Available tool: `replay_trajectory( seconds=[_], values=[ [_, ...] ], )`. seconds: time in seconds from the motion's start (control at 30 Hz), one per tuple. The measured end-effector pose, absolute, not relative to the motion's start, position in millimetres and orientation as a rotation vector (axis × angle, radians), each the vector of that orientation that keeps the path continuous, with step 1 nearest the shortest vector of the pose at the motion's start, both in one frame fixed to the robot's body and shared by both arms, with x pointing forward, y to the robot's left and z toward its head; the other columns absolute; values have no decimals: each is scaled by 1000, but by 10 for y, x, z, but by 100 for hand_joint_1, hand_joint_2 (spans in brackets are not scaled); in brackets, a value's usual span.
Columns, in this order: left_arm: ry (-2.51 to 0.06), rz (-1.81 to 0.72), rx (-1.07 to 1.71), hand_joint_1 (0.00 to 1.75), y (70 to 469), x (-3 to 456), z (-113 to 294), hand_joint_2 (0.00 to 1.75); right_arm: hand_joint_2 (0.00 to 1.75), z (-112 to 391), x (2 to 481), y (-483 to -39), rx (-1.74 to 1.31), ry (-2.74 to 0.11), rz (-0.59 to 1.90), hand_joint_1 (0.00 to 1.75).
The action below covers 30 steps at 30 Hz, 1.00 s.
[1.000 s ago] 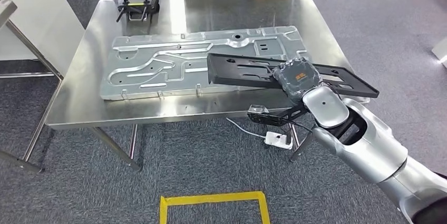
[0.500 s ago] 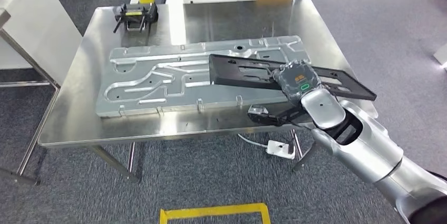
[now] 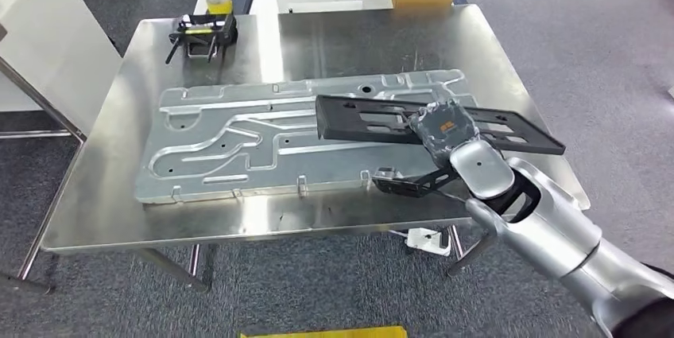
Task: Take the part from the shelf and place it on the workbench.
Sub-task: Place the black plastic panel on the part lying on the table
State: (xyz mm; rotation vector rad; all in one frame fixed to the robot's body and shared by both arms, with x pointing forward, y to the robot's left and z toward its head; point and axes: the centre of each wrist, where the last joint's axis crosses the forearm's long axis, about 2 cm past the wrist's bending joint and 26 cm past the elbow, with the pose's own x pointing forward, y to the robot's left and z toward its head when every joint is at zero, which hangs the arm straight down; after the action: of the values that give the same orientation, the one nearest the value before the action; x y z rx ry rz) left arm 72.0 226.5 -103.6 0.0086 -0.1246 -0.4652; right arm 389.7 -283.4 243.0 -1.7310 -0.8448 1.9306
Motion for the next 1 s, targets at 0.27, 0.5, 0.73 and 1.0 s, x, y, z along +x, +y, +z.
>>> replay_trajectory(
  seconds=[0.27, 0.5, 0.73, 1.0],
  values=[
    [-123, -465, 7, 0, 2260, 711, -1037, 175, 175, 2382, 3890, -2808, -1716, -842, 1940, 175],
    [-115, -466, 11, 0, 2286, 677, -1045, 175, 175, 2272, 3870, -2712, -1678, -848, 1979, 175],
    [-122, -466, 7, 0, 2258, 719, -1035, 175, 175, 2215, 3861, -2683, -1667, -848, 1994, 175],
    [-128, -466, -21, 0, 2232, 698, -1035, 175, 0, 2035, 3824, -2545, -1615, -891, 2054, 0]
  ],
)
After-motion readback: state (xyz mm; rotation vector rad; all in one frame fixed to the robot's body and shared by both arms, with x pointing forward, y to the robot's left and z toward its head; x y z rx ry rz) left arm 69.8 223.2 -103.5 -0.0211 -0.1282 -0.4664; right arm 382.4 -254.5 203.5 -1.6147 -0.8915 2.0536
